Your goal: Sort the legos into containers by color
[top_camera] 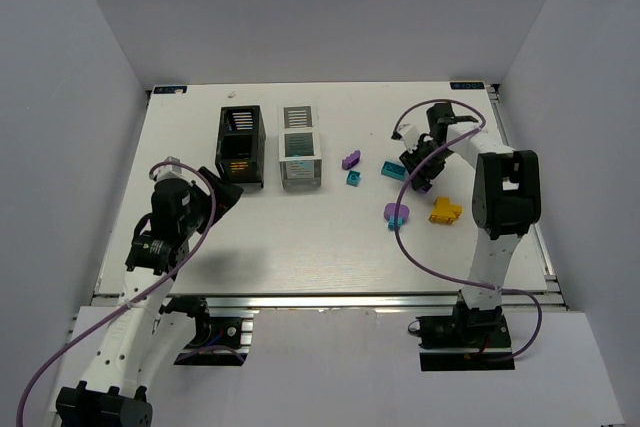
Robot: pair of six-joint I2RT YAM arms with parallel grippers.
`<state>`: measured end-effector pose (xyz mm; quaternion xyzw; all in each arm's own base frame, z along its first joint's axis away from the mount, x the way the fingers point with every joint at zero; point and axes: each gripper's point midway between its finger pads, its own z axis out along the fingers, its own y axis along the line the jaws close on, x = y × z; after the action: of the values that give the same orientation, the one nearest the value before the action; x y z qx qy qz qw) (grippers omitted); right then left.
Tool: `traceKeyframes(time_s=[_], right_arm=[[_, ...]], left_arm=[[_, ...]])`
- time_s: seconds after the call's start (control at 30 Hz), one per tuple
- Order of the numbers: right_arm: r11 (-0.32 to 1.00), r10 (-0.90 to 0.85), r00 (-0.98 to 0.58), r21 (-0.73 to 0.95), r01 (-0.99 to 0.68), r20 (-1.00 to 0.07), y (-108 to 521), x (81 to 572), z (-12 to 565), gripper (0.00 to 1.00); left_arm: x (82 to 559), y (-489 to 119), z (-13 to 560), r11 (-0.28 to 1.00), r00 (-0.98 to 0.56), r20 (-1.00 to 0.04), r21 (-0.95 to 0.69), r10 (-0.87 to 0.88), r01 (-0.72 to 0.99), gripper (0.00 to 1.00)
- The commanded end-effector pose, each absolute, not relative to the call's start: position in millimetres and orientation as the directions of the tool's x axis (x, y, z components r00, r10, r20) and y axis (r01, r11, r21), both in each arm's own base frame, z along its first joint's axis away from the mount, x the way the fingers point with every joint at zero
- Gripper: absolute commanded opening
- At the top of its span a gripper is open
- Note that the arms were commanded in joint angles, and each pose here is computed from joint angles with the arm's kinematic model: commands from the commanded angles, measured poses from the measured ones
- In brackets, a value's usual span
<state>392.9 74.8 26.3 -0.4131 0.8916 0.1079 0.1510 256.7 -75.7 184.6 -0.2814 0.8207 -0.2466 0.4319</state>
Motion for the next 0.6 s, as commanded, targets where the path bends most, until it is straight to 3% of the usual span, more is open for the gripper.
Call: traceKeyframes(time_s=[0.0, 0.13, 0.37, 0.57], right_arm=[[0.627, -0.696, -0.589, 0.052, -0.777, -0.41, 77.6, 386.0, 62.1, 0.17], [0.594, -0.677, -0.536, 0.055, -0.802, -0.505, 91.7, 387.0, 99.9, 0.0], [0.437, -0.58, -0.354, 0.087, -0.895, -0.734, 158.2, 391.3, 187.0, 0.0], [0.253, -0.489, -0.049, -0.088, -0.963, -0.871, 233.9, 392.5, 249.8, 0.0]], left_arm=[[261.8, -75.6, 206.5, 0.712, -0.43, -0.591, -0.67, -0.683, -0.209, 0.94], [262.9, -77.1, 207.1, 0.709, -0.427, -0.591, -0.677, -0.685, -0.199, 0.94], [266.8, -76.7, 219.0, 0.714, -0.403, -0.614, -0.679, -0.679, -0.168, 0.94], [268.3, -74.9, 229.2, 0.713, -0.38, -0.624, -0.684, -0.683, -0.157, 0.94]])
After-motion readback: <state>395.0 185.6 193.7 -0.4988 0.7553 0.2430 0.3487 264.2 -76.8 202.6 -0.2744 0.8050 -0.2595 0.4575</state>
